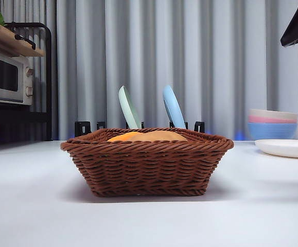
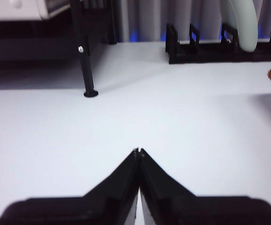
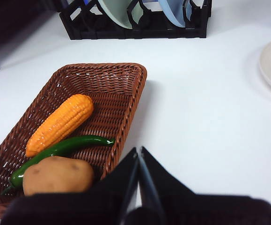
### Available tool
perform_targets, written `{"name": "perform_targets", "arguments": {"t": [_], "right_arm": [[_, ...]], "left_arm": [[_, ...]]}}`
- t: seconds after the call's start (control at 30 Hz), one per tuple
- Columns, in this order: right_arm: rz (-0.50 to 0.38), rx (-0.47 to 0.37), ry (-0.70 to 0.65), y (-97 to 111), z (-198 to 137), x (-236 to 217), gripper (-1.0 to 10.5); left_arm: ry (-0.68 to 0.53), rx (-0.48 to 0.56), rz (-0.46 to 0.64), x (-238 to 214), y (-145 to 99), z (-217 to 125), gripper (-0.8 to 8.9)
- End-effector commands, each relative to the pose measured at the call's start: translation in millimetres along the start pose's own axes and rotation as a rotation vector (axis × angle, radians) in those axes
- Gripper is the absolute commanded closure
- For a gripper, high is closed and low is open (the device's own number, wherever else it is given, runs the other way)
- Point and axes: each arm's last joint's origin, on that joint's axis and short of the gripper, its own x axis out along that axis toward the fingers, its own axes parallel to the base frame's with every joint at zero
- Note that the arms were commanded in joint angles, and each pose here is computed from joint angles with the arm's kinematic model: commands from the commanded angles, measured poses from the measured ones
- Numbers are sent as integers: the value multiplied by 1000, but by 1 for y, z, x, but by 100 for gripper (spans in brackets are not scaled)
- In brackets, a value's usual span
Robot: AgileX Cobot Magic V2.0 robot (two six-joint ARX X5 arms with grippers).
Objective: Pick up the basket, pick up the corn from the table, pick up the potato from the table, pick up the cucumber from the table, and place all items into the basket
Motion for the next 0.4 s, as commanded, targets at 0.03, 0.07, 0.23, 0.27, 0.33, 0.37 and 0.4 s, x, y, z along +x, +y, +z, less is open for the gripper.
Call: {"name": "perform_targets", "arguments": {"t": [0.03, 0.07, 0.23, 0.27, 0.33, 0.37, 0.4], "right_arm": [[-3, 10, 1, 0, -1, 0, 945], [-3, 10, 1, 0, -1, 0, 945], [-3, 10, 1, 0, -1, 0, 945], [-3, 10, 1, 0, -1, 0, 945], [-3, 10, 0, 0, -1, 0, 945], [-3, 10, 1, 0, -1, 0, 945], [-3, 10, 1, 0, -1, 0, 945]], "left_arm": [[27, 10, 1, 0, 0, -7, 817], [20, 9, -7, 0, 0, -6, 817], [13, -23, -38, -1, 0, -6, 817], [12, -29, -43, -1, 0, -6, 817], [12, -28, -43, -1, 0, -6, 817], [13, -28, -43, -1, 0, -6, 817], [13, -28, -42, -1, 0, -6, 817]]}}
